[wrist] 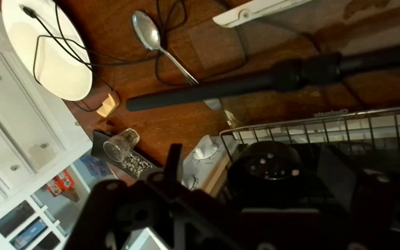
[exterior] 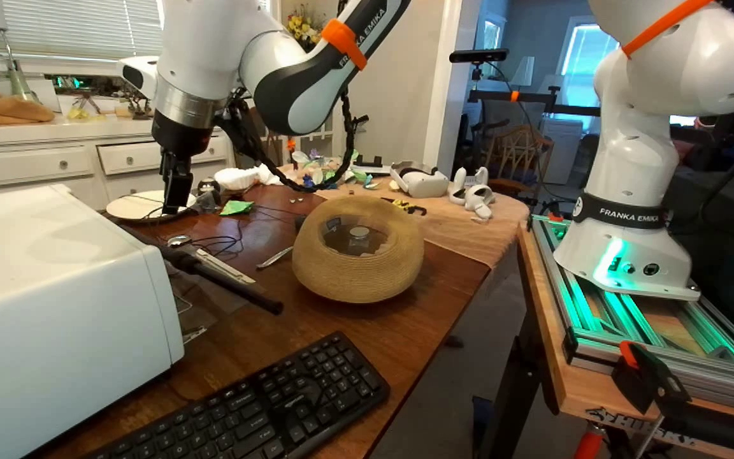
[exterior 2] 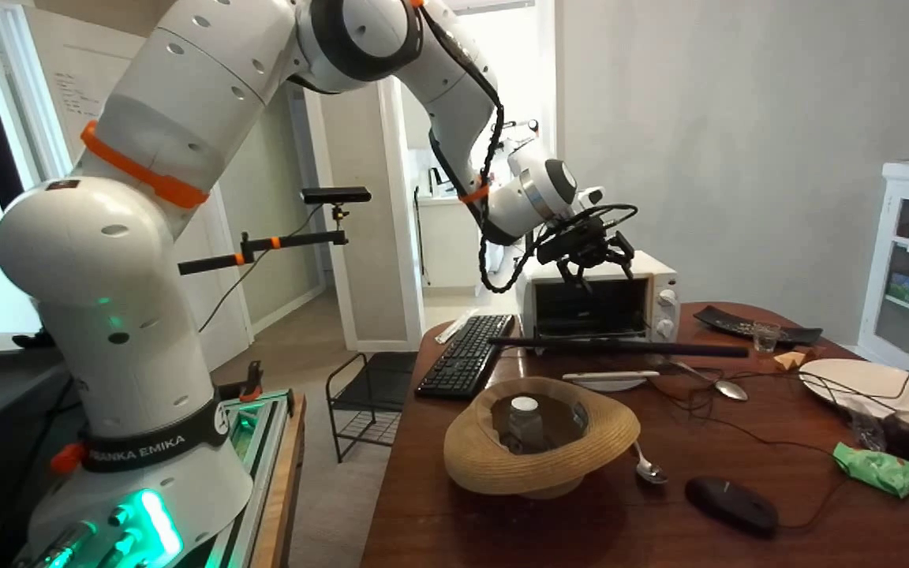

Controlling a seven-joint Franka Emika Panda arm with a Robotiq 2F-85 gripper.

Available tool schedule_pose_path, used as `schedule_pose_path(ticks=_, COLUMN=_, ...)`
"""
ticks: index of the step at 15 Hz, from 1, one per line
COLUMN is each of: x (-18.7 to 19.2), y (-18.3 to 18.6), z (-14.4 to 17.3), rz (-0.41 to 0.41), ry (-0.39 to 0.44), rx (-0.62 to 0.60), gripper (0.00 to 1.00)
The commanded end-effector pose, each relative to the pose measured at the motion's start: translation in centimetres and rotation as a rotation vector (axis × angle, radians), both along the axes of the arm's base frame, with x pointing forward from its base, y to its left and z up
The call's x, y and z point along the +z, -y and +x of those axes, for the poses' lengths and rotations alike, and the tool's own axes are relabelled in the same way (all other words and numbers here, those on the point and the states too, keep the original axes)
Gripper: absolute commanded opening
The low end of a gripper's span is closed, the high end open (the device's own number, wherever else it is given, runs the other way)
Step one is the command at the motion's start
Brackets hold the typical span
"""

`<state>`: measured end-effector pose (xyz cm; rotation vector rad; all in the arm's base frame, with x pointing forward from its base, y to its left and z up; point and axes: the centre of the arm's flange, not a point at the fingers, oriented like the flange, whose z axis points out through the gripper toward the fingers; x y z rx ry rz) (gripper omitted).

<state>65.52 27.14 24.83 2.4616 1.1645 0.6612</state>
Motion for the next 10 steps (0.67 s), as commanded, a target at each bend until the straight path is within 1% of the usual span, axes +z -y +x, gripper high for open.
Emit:
schedule_pose_path(ticks=1, x=-0.66, y=-0.35, z=-1.97, rz=-0.023, ry=-0.012, rx=-0.079, gripper=1.00)
schedule_pose_path(ticks=4, x=-1.13, y=-0.77, z=-2.30, rz=-0.023, ry=-0.009, rx=-0.106, gripper=1.00)
schedule_pose_path(ticks=6, x=-1.37, y=-1.09, z=-2.34, rz=-0.004, ry=0.011, rx=-0.136, gripper=1.00)
schedule_pose_path(ticks=8, x=-1.39, y=-0.89, z=-2.19, rz=0.035, ry=0.041, rx=-0.191, gripper=1.00)
schedule_pose_path(ticks=10, x=-1.59, y=-0.29, z=-2.09, rz=0.099, ry=0.067, rx=-0.269, gripper=1.00)
